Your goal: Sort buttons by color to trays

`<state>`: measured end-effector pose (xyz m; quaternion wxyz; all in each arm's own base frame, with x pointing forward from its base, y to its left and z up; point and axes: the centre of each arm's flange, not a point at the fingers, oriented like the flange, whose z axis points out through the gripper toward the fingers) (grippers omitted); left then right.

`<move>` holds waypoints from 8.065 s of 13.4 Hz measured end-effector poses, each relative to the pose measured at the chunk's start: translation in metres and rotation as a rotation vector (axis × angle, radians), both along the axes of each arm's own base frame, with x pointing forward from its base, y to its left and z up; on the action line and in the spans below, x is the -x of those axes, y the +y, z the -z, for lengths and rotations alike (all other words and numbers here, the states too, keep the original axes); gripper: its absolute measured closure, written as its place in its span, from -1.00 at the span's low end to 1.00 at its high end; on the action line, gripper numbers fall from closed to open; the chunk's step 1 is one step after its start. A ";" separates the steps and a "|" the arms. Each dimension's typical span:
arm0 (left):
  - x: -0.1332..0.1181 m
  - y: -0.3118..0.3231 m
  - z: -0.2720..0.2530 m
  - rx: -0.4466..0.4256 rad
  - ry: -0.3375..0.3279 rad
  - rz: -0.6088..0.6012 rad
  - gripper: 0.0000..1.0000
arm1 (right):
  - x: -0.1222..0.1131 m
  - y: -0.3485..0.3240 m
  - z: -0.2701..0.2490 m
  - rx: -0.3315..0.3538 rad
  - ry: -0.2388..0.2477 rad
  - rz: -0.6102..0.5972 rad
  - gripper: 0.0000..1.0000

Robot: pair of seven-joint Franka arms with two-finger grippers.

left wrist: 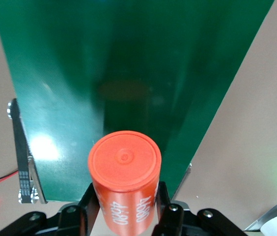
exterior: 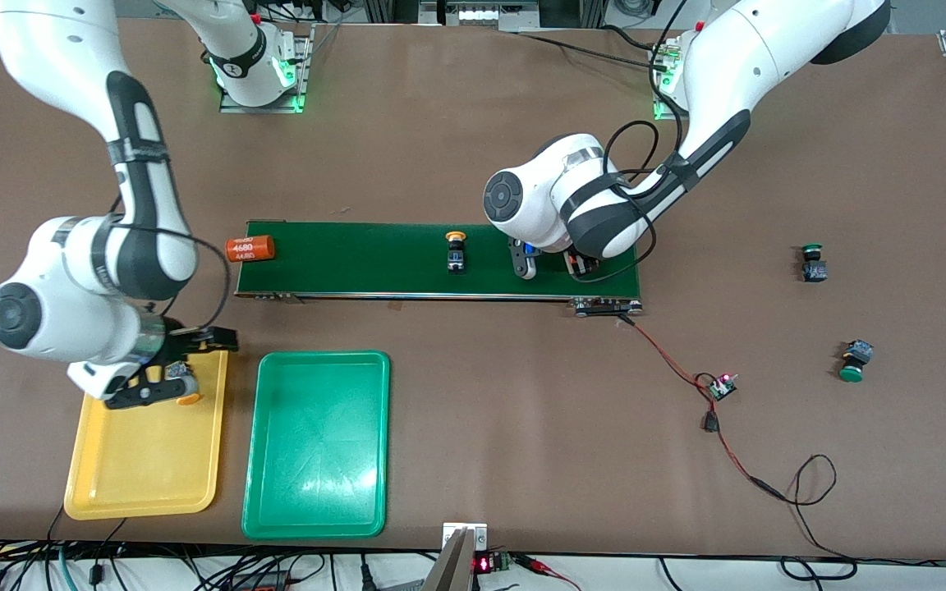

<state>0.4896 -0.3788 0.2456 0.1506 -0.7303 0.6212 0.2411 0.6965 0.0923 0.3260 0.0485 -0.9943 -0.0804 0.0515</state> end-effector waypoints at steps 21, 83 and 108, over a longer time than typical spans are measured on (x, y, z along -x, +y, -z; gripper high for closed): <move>-0.153 0.299 -0.155 0.130 -0.216 -0.885 -1.00 | 0.148 0.310 0.033 0.173 0.129 0.316 -1.00; -0.031 0.082 -0.010 0.138 -0.165 -1.448 0.08 | -0.027 -0.179 0.004 -0.105 -0.138 -0.445 -1.00; -0.048 0.533 0.024 0.004 -0.250 -1.212 -1.00 | 0.050 0.072 -0.163 0.205 0.014 0.320 -1.00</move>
